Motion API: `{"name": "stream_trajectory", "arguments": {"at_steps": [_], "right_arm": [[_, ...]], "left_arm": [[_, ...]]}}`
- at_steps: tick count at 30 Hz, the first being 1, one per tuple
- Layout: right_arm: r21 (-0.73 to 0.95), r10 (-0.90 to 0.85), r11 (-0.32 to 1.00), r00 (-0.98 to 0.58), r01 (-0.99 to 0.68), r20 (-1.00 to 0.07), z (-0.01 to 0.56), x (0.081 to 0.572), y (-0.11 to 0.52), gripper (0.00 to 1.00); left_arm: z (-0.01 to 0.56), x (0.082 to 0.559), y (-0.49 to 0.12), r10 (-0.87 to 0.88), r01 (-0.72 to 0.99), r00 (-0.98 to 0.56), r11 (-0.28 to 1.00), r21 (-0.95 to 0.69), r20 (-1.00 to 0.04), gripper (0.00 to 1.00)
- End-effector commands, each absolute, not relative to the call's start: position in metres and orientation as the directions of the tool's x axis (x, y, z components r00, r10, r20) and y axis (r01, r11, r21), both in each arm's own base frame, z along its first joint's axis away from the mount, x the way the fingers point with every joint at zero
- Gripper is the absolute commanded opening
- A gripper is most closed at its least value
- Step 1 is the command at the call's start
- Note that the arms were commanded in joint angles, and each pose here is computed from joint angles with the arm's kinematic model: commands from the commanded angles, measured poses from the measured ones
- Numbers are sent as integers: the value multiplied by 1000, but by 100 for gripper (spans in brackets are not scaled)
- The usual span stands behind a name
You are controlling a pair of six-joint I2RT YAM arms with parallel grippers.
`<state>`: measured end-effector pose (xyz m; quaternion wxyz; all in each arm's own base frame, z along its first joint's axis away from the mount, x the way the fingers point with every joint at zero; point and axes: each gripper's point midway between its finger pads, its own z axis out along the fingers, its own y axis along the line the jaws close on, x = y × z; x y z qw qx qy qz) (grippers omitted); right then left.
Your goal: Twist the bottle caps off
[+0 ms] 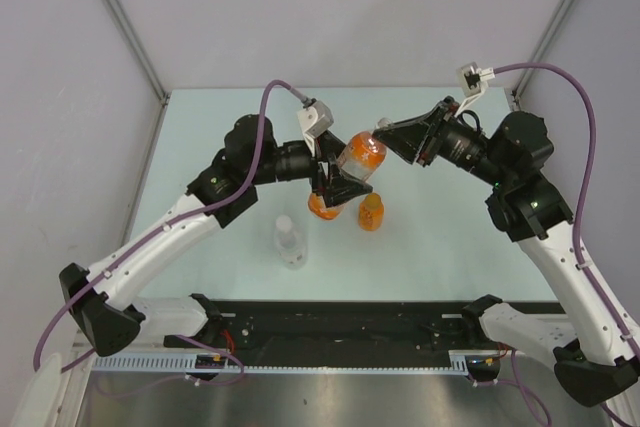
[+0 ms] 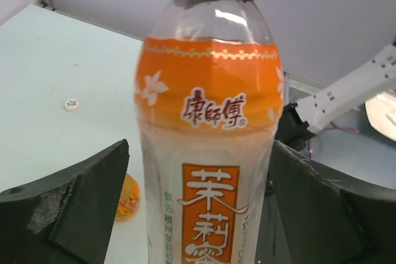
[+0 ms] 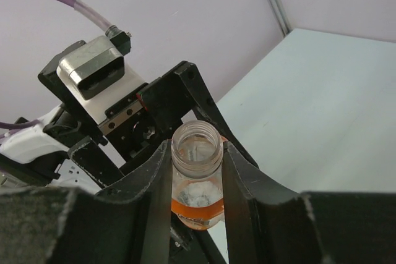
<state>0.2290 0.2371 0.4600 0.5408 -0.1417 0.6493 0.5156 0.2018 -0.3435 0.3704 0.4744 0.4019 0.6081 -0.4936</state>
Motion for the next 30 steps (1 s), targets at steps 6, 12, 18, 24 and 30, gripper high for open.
{"name": "stream_trajectory", "arguments": {"at_steps": [6,12,18,24,30], "right_arm": [[479,420,525,-276,-703,-865,477,235,209,0],[454,456,835,-71,-311,-887,461,300,134,0],[273,270,954,42,123,-962,430,365,69,0],[132,139,910,10,392,-990,384,418,27,0],[131,126,879,42,459,-991,358,464,9,0]], "left_arm": [[410,244,-306,-119,841,-130,512,-173,-984,100],[437,250,-263,-210,739,-5,657,-145,-978,100],[453,249,-227,-296,651,88,740,-170,-951,99],[437,245,-212,-311,616,93,764,-191,-946,100],[418,245,-201,-305,577,83,790,-204,-949,100]]}}
